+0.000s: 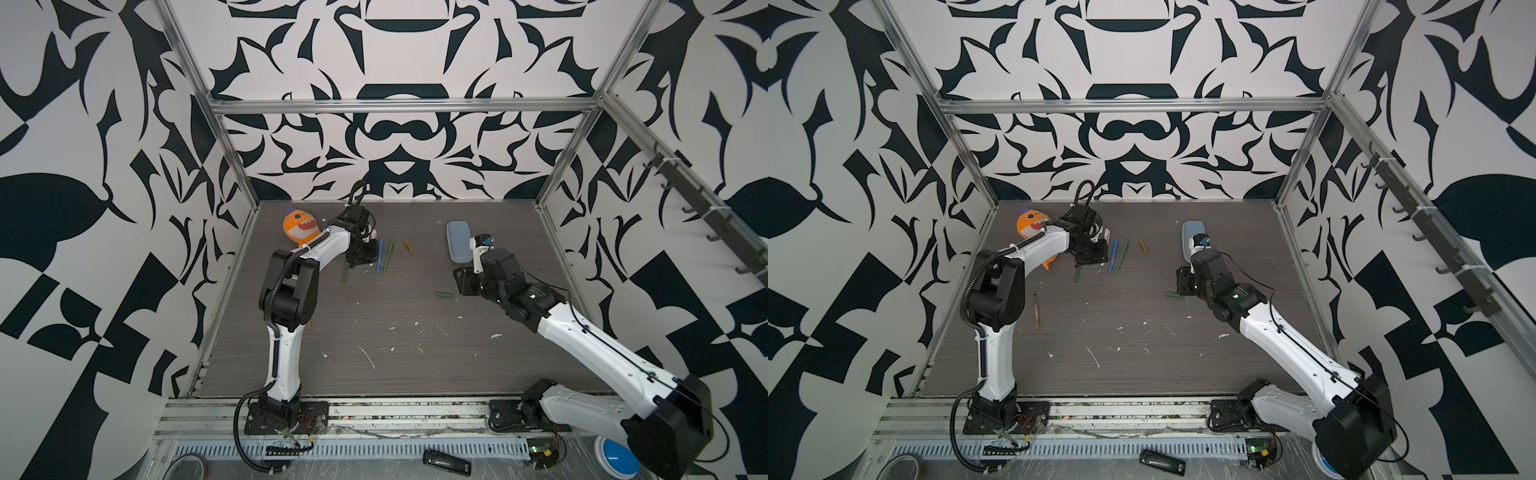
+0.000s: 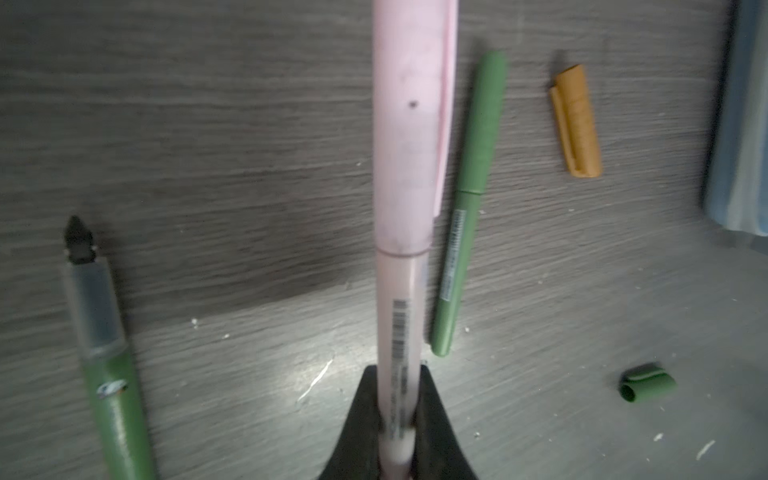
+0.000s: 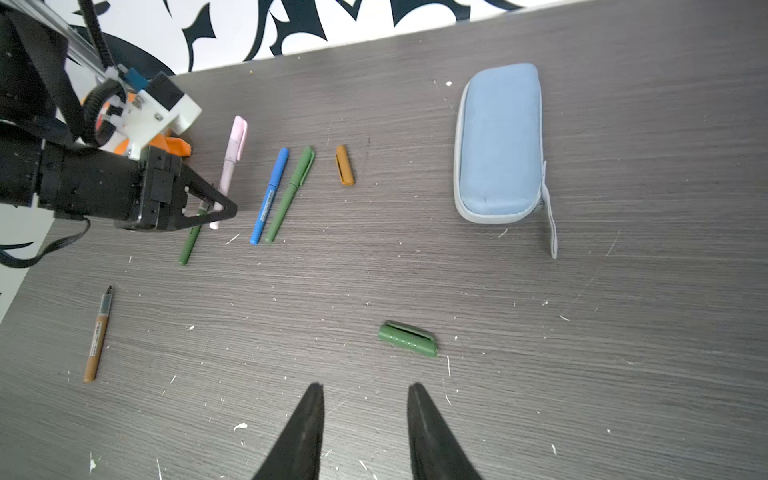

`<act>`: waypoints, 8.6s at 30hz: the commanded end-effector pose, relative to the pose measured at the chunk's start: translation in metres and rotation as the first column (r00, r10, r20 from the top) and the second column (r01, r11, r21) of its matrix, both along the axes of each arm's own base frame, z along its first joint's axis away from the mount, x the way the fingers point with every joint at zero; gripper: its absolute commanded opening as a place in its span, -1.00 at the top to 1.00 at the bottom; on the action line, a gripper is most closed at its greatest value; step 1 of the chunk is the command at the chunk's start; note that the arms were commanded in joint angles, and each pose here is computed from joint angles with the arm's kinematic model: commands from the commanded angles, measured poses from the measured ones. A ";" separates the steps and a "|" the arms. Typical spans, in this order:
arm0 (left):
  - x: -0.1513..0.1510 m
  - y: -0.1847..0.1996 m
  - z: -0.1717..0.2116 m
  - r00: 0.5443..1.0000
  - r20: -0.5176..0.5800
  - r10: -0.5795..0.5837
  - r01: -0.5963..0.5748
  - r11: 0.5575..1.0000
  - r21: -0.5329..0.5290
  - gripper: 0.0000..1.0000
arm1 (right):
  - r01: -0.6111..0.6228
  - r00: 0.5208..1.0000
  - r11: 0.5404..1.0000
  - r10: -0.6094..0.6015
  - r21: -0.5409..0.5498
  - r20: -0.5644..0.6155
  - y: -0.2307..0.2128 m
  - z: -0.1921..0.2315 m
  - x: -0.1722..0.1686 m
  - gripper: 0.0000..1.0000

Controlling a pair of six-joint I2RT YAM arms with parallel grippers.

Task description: Insert the pens into the pen caps

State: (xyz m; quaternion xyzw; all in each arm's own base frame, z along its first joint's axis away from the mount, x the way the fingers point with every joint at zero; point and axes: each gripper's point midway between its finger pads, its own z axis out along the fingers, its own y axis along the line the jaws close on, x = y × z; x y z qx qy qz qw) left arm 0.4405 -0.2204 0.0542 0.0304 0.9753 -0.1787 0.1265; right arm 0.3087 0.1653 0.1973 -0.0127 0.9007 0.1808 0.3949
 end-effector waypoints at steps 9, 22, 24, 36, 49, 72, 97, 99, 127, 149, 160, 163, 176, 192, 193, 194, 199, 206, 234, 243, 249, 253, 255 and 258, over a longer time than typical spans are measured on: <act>-0.004 0.009 -0.038 0.991 -0.133 -0.029 0.039 0.996 0.078 0.96 | -0.094 0.995 0.993 0.090 0.079 0.050 0.011 0.016 -0.012 0.26; -0.004 0.010 -0.036 0.986 -0.163 -0.039 0.055 0.994 0.094 0.73 | -0.086 0.992 0.996 0.084 0.020 0.091 -0.008 0.039 -0.030 0.25; -0.004 0.011 -0.035 0.985 -0.167 -0.039 0.056 0.993 0.103 0.70 | -0.085 0.992 0.996 0.082 0.026 0.096 -0.009 0.043 -0.031 0.25; 0.001 0.005 -0.016 0.987 -0.150 -0.058 0.070 0.995 0.077 0.49 | -0.078 0.993 0.995 0.072 0.059 0.098 -0.016 0.053 -0.048 0.25; 0.001 0.008 0.046 0.996 -0.032 -0.083 0.085 0.994 0.070 0.33 | -0.093 0.993 0.992 0.087 0.083 0.084 -0.017 0.064 -0.059 0.24; -0.033 0.091 0.018 0.999 -0.048 -0.009 0.024 0.947 0.321 0.38 | 0.027 0.990 0.999 -0.023 0.024 -0.140 -0.035 0.015 -0.074 0.62; -0.042 0.105 -0.048 0.981 -0.194 -0.019 0.099 0.904 0.416 0.57 | 0.006 0.989 0.999 0.002 0.053 -0.150 -0.025 0.002 -0.069 0.68; -0.044 0.104 -0.053 0.978 -0.206 -0.025 0.109 0.907 0.408 0.56 | 0.007 0.989 0.999 0.001 0.053 -0.145 -0.025 0.004 -0.068 0.68; -0.131 -0.074 0.191 0.641 0.653 -0.403 0.578 0.813 -0.066 1.00 | -0.174 0.983 0.913 0.142 0.368 0.114 0.022 0.103 -0.059 0.72; -0.202 -0.107 0.232 0.555 0.718 -0.419 0.782 0.556 -0.280 1.00 | -0.405 0.903 0.824 0.292 0.397 0.315 0.102 0.174 -0.037 0.27; -0.205 -0.106 0.236 0.550 0.725 -0.415 0.786 0.550 -0.282 1.00 | -0.356 0.918 0.853 0.242 0.382 0.315 0.106 0.174 -0.027 0.33; -0.206 -0.107 0.237 0.549 0.726 -0.413 0.788 0.546 -0.285 1.00 | -0.321 0.929 0.871 0.215 0.371 0.301 0.100 0.170 -0.025 0.35; -0.207 -0.106 0.238 0.543 0.730 -0.415 0.792 0.543 -0.280 1.00 | -0.321 0.936 0.867 0.230 0.382 0.265 0.114 0.160 -0.014 0.45; -0.206 -0.109 0.234 0.563 0.714 -0.416 0.787 0.535 -0.309 0.35 | -0.317 0.939 0.839 0.212 0.442 0.271 0.111 0.159 -0.025 1.00; -0.206 -0.109 0.234 0.563 0.714 -0.416 0.787 0.535 -0.309 0.37 | -0.317 0.939 0.838 0.214 0.443 0.268 0.112 0.156 -0.026 1.00; -0.205 -0.109 0.233 0.565 0.712 -0.416 0.785 0.537 -0.309 0.38 | -0.320 0.939 0.838 0.219 0.443 0.266 0.114 0.154 -0.027 1.00; -0.204 -0.110 0.231 0.572 0.707 -0.416 0.781 0.539 -0.315 0.47 | -0.335 0.936 0.825 0.235 0.455 0.263 0.121 0.152 -0.029 1.00; -0.205 -0.112 0.230 0.574 0.703 -0.421 0.785 0.529 -0.324 0.63 | -0.338 0.932 0.821 0.226 0.460 0.282 0.122 0.154 -0.029 1.00; -0.174 -0.093 0.223 0.607 0.723 -0.331 0.662 0.714 -0.229 0.98 | 0.057 0.994 0.988 -0.070 0.144 0.083 0.004 0.079 -0.052 0.21; -0.197 -0.108 0.231 0.573 0.736 -0.360 0.738 0.617 -0.273 0.98 | 0.009 0.977 0.963 -0.066 -0.269 -0.205 0.000 -0.027 -0.020 0.09; -0.210 -0.116 0.227 0.544 0.748 -0.380 0.764 0.593 -0.254 0.98 | -0.009 0.953 0.928 -0.105 -0.372 -0.285 0.003 -0.068 0.025 0.02; -0.213 -0.111 0.238 0.530 0.769 -0.358 0.761 0.600 -0.245 0.95 | -0.040 0.937 0.923 -0.099 -0.383 -0.336 0.011 -0.094 0.047 0.02; -0.214 -0.112 0.239 0.532 0.771 -0.350 0.762 0.595 -0.256 0.95 | -0.053 0.926 0.904 -0.115 -0.424 -0.360 0.011 -0.107 0.053 0.02; -0.217 -0.114 0.238 0.532 0.769 -0.355 0.769 0.582 -0.263 0.94 | -0.067 0.910 0.897 -0.125 -0.436 -0.396 0.013 -0.124 0.059 0.02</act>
